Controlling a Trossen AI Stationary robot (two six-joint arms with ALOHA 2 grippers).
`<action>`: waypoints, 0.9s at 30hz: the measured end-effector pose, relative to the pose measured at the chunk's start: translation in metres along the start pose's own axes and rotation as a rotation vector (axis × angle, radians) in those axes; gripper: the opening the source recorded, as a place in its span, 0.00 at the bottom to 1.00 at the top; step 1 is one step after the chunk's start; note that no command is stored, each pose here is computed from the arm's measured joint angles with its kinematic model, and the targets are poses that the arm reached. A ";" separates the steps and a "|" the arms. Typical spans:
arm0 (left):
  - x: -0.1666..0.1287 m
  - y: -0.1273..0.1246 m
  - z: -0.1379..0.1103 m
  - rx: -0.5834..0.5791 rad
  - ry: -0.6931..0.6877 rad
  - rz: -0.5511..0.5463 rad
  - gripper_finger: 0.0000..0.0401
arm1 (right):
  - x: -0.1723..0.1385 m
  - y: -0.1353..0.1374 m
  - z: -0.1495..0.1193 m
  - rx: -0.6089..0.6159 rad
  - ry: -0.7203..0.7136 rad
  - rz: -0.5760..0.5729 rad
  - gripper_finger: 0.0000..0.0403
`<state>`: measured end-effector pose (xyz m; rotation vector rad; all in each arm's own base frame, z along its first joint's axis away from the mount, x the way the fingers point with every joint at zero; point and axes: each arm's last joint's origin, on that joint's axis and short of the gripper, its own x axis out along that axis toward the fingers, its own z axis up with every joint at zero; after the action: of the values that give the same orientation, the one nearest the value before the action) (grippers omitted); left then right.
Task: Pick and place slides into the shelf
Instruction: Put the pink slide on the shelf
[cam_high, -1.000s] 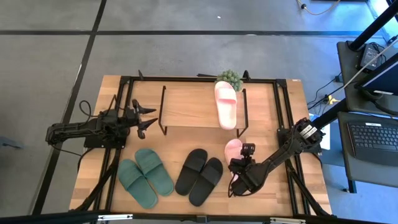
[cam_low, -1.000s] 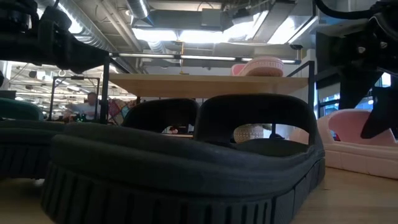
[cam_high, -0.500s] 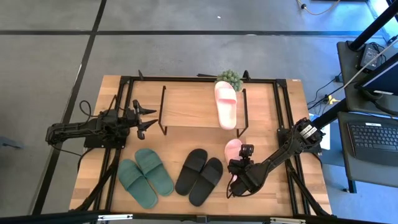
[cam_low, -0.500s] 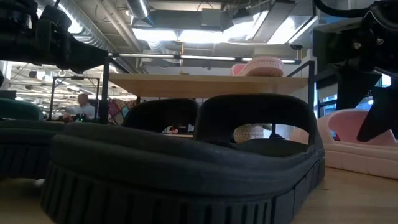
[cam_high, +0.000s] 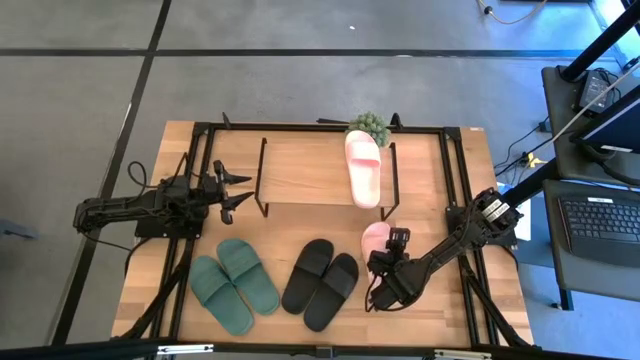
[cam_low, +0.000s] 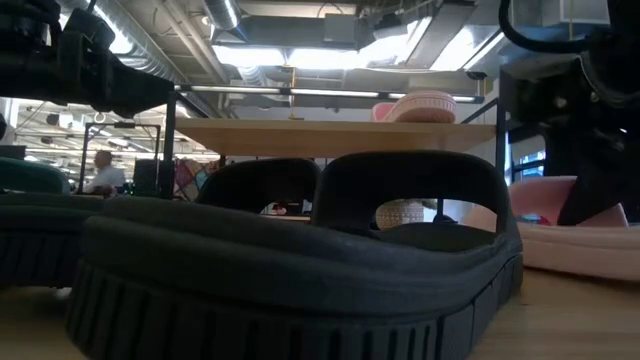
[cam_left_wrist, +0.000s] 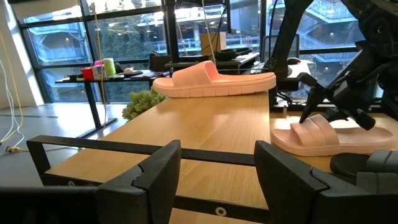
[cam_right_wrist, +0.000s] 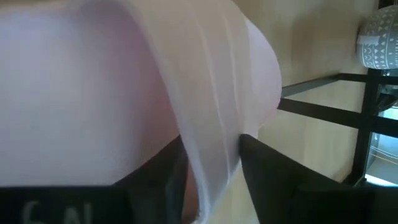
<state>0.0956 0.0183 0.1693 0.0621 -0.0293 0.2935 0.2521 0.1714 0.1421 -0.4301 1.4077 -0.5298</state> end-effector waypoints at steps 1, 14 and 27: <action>0.000 0.000 0.000 0.000 0.000 0.000 0.49 | 0.000 0.000 0.000 -0.001 0.001 -0.001 0.33; 0.000 0.000 0.000 0.000 0.001 0.000 0.49 | -0.010 -0.001 0.007 0.031 0.007 0.033 0.04; 0.000 0.000 0.000 0.000 0.000 0.000 0.49 | -0.095 -0.025 0.043 0.061 0.099 0.325 0.04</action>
<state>0.0956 0.0183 0.1693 0.0623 -0.0289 0.2937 0.2844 0.2055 0.2386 -0.1218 1.5158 -0.3310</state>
